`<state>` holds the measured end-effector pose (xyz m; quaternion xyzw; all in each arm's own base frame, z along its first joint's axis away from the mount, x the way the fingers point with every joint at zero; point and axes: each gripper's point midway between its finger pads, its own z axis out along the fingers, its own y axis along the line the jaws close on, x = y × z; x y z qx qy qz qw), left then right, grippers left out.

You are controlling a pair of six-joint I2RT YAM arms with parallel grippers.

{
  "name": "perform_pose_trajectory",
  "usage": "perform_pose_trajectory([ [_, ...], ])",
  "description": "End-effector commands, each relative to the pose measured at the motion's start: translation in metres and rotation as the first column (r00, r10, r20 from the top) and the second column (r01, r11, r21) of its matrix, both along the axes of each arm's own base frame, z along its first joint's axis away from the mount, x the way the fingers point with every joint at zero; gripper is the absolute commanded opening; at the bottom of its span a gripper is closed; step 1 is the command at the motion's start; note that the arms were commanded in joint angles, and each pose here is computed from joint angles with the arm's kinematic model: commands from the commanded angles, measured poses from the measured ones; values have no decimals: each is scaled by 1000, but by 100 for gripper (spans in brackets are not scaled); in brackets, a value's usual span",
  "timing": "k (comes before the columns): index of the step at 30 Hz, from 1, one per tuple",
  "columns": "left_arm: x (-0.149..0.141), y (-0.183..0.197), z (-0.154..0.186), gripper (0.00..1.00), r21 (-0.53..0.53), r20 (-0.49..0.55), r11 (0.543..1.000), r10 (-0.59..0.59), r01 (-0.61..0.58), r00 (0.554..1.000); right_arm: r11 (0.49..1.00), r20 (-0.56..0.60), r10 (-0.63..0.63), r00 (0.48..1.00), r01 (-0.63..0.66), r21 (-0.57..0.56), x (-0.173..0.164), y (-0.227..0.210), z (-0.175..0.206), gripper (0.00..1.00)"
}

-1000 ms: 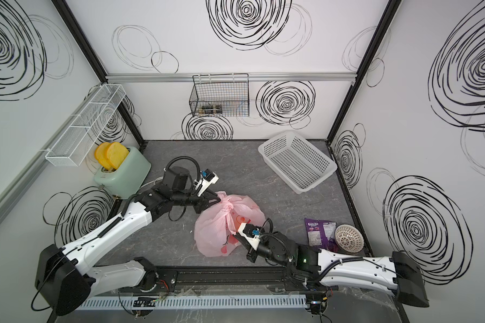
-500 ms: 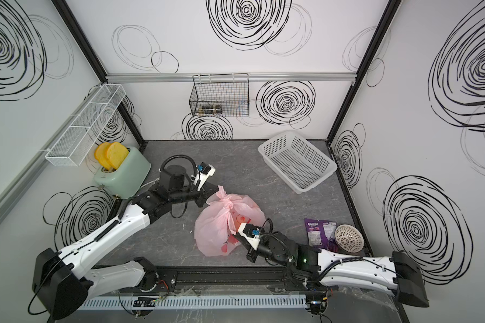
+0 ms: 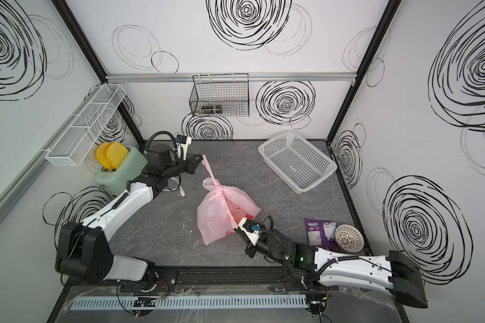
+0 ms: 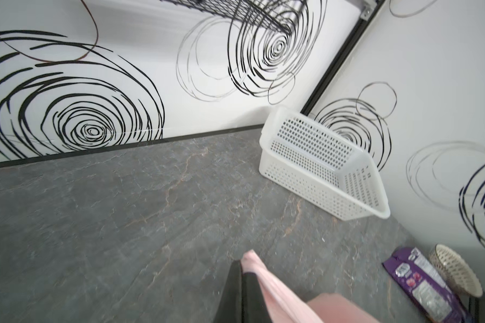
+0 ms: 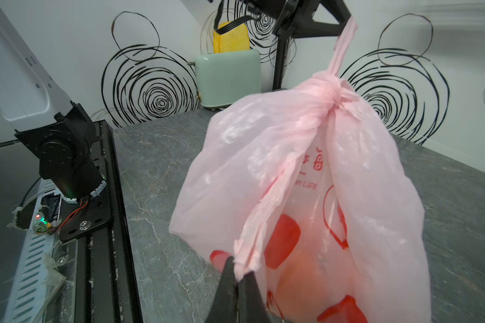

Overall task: Place the oranges into plastic bags & tie knots
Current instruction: Tie the plastic bag at the center of the board.

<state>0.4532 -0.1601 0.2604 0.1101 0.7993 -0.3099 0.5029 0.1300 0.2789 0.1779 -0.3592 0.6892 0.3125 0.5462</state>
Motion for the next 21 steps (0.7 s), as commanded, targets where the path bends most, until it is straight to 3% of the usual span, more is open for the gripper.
perform_pose_trajectory([
  [1,71,49,83,0,-119,256,983,163,-136,953,995,-77,67,995,-72,-63,-15,2,-24,0],
  [6,135,70,65,0,-75,229,980,199,-186,953,994,-102,80,992,-87,-67,-20,1,-29,0],
  [11,155,80,30,0,-75,184,981,188,-177,965,994,-103,66,993,-73,-75,-20,-2,-29,0],
  [12,151,76,27,8,-73,189,985,165,-154,968,997,-99,39,994,-46,-70,-15,-4,-26,17],
  [13,146,73,27,24,-76,194,988,145,-132,970,997,-94,20,995,-26,-71,-12,-5,-23,40],
  [14,140,69,25,51,-83,196,991,123,-109,973,997,-89,-9,996,3,-75,-6,-7,-17,58],
  [15,133,67,26,80,-85,199,992,105,-89,974,996,-91,-41,995,33,-86,0,-10,-11,69],
  [16,128,65,24,98,-83,196,994,92,-77,976,994,-100,-58,993,49,-95,5,-12,-7,75],
  [18,115,63,22,96,-63,189,996,75,-65,979,992,-132,-105,986,95,-86,21,-20,7,83],
  [21,93,75,13,96,-3,143,991,132,-133,981,967,-169,-255,952,248,-60,57,-45,20,85],
])
